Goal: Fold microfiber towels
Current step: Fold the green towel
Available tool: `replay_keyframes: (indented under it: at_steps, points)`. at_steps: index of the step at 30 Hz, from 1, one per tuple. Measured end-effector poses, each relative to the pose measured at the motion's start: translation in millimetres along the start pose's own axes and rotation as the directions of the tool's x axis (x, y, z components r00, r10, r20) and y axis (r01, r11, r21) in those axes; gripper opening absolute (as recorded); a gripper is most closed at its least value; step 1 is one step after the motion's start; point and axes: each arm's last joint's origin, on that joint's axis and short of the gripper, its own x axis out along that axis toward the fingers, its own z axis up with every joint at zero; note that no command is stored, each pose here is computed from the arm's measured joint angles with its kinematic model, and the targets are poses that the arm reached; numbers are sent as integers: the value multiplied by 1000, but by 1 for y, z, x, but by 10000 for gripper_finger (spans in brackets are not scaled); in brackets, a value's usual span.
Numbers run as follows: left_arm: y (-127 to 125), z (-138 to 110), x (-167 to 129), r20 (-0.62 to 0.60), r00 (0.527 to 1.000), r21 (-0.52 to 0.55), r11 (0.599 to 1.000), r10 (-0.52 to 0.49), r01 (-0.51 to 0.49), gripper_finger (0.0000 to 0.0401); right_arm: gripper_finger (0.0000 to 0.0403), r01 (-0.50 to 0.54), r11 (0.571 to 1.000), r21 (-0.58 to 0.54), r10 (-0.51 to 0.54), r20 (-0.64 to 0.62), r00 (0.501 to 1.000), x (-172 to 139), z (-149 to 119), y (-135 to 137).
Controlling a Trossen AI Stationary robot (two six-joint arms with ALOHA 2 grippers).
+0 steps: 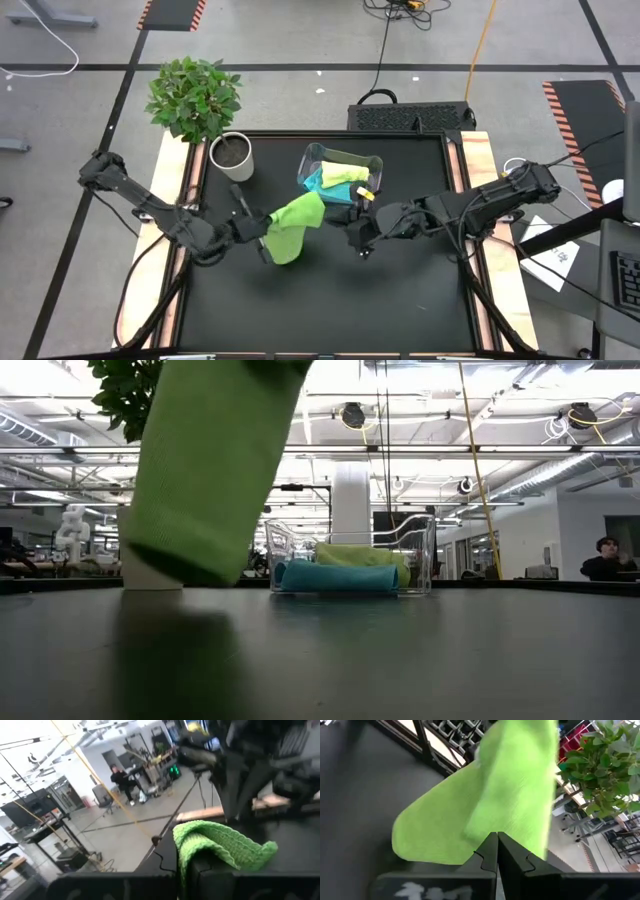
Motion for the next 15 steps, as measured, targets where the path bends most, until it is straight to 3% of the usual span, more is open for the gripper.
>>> replay_keyframes:
  at_steps: [8, 15]
  points:
    - [29, 17, -14, 106, 994, -122, 992, -24, 37, 1, 22, -52, 995, -89, 52, -1, 999, -3, -3, 18]
    - [32, 20, -16, 150, 986, -165, 982, -68, 92, 0, 132, -7, 982, -187, 27, 105, 994, -3, 0, 33]
